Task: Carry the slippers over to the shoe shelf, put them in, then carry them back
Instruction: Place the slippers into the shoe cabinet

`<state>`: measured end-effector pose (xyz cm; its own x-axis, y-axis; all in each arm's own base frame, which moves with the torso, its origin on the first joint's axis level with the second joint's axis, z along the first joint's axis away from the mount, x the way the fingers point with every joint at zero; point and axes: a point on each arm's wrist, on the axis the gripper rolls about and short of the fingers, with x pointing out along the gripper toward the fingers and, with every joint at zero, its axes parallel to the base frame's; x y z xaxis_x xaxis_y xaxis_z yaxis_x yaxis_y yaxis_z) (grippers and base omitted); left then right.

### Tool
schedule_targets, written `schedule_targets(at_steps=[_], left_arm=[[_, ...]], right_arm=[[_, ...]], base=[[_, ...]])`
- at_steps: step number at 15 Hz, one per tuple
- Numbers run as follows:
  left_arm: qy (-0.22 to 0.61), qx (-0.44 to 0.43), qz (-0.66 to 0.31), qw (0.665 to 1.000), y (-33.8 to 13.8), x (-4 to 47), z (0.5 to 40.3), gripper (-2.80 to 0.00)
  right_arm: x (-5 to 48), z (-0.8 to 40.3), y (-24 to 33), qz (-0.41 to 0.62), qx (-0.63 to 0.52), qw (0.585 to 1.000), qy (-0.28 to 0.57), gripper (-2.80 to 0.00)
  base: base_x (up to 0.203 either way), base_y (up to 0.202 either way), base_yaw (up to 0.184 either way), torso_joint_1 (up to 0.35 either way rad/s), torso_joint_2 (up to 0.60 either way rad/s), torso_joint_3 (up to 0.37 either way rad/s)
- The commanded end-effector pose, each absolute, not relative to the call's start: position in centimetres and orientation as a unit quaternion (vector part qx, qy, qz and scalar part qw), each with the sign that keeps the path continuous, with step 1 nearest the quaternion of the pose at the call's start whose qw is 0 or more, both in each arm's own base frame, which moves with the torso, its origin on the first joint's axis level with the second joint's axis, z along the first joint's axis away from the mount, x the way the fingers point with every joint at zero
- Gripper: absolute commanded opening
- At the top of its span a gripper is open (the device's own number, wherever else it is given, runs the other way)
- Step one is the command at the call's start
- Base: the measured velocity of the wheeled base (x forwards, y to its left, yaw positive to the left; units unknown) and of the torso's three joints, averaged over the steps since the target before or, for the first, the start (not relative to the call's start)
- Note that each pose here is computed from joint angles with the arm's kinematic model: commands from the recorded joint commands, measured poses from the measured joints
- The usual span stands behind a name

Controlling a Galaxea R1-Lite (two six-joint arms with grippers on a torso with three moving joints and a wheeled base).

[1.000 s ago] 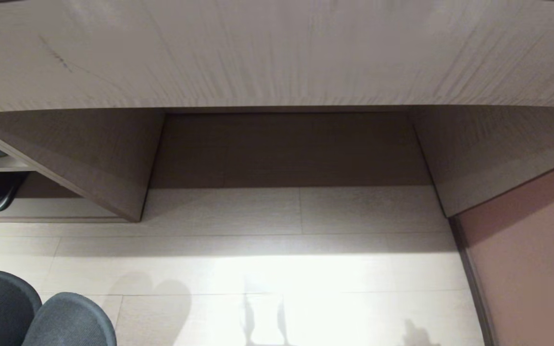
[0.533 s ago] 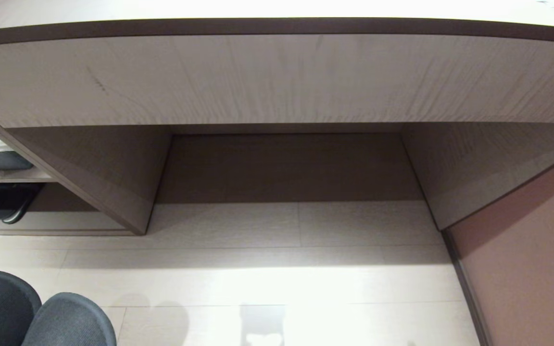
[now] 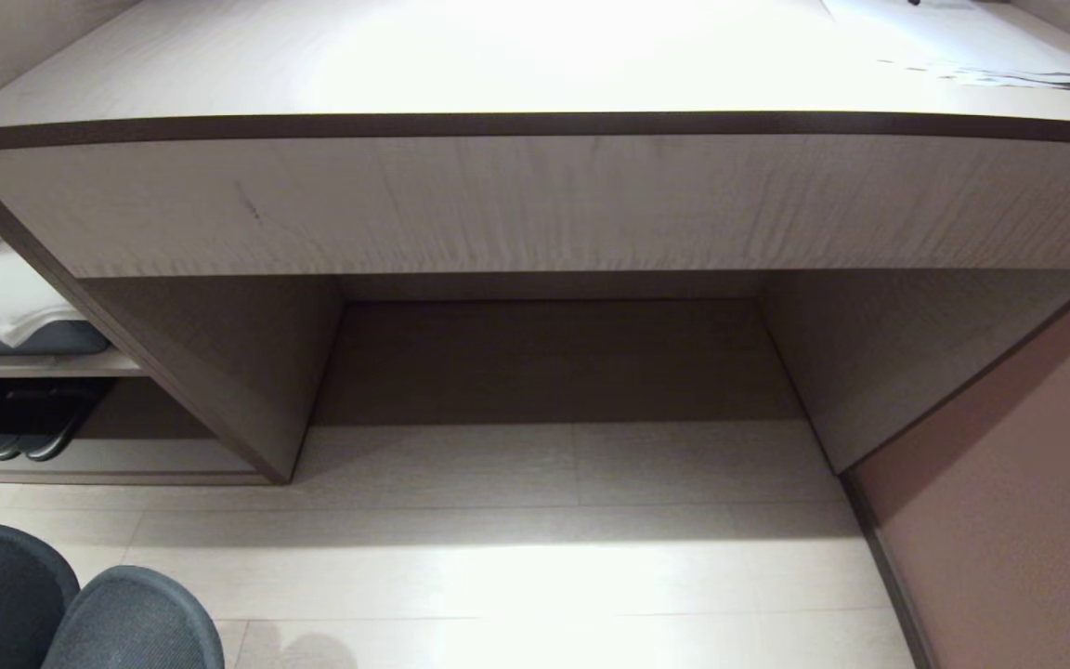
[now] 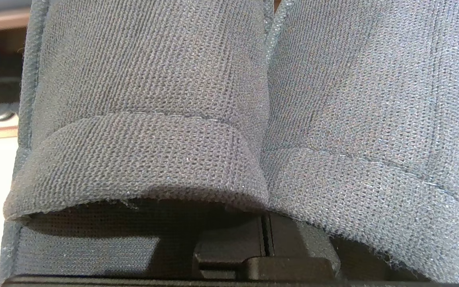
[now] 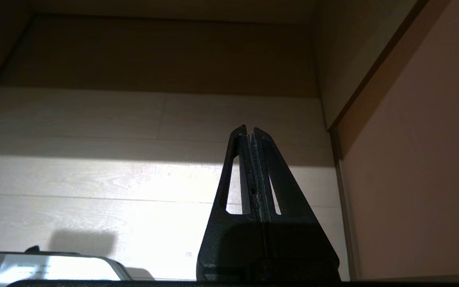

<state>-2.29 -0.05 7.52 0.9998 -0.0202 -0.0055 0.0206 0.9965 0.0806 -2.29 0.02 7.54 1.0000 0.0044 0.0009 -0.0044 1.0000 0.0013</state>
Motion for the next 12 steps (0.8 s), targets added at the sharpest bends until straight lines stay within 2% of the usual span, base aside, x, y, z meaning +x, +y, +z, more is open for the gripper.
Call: schedule_targets(at_steps=[1, 12], left_arm=[[0.003, 0.041, -0.010, 0.999, -0.05, -2.28, 7.52, -2.80], [0.003, 0.041, -0.010, 0.999, -0.05, -2.28, 7.53, -2.80]], right_arm=[[-2.29, 7.54, 0.01, 0.003, 0.001, 1.000, -0.001, -2.80], [-2.29, 7.54, 0.02, 0.002, 0.001, 1.000, -0.001, -2.80]], base=[[0.000, 0.000, 0.000, -0.002, 0.00, 0.209], [0.000, 0.000, 0.000, 0.002, 0.00, 0.203]])
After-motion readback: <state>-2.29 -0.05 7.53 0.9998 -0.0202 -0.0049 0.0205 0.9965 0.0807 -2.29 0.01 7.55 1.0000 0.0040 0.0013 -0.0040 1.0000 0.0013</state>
